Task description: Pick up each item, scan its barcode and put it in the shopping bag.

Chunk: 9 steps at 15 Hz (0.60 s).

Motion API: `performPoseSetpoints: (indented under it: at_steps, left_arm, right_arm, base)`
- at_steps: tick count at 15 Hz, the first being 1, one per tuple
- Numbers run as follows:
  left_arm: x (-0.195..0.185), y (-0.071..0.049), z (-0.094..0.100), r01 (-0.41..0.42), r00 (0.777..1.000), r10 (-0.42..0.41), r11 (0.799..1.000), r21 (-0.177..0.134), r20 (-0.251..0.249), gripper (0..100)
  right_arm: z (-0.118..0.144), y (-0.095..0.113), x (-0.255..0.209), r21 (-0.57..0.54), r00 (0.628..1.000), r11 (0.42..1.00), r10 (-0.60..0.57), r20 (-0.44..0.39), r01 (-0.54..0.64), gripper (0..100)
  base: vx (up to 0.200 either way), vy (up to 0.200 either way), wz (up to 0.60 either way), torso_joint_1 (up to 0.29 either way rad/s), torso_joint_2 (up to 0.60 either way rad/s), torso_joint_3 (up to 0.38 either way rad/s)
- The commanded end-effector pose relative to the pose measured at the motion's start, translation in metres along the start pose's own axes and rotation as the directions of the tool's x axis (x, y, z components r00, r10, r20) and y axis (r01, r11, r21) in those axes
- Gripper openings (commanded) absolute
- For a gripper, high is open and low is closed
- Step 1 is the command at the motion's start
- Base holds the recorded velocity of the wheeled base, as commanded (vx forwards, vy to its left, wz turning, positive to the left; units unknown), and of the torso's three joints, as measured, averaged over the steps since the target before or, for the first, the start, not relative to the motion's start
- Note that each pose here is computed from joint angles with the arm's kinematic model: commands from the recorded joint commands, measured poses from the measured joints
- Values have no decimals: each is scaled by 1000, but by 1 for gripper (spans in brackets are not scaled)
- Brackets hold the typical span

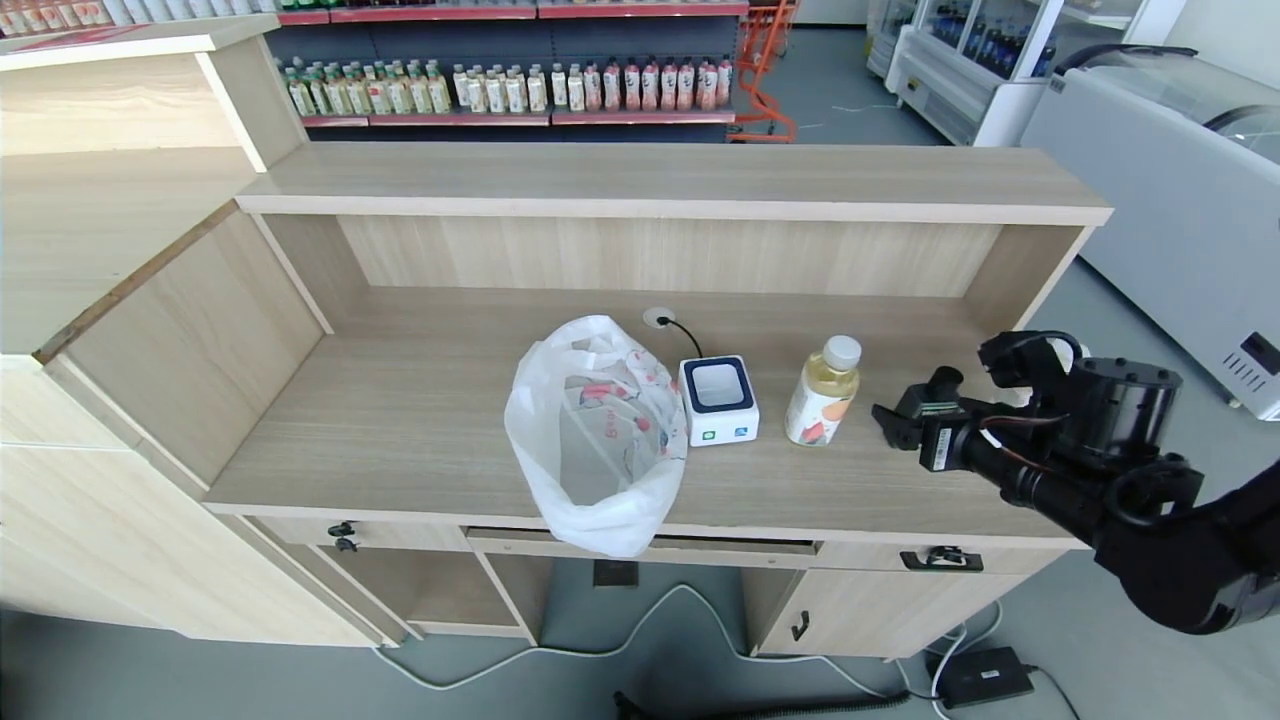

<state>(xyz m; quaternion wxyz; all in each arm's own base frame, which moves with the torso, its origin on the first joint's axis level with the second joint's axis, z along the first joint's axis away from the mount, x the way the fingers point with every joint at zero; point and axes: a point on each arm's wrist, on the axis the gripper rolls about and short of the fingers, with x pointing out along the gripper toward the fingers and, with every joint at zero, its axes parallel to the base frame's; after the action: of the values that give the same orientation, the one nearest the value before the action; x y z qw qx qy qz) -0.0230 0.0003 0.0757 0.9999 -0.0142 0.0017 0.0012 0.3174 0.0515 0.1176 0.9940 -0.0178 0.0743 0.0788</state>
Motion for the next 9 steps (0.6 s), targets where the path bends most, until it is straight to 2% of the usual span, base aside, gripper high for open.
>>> performPoseSetpoints:
  at_steps: [1,3,6,9]
  left_arm:
    - [0,0,0,-1,1000,1,1000,-1,0,100]
    - [0,0,0,-1,1000,1,1000,-1,-1,100]
    - [0,0,0,-1,1000,1,1000,-1,0,100]
    - [0,0,0,-1,1000,1,1000,-1,0,100]
  right_arm:
    - [-6,2,23,0,1000,1000,-17,-3,17,100]
    - [-9,2,44,9,998,998,-62,9,61,100]
    - [-22,15,55,11,999,1000,-29,-19,29,100]
    - [-25,30,72,22,1000,1000,7,0,-7,100]
  base:
    - [0,0,0,0,0,0]
    - [0,0,0,0,0,0]
    - [0,0,0,0,0,0]
    - [0,0,0,0,0,0]
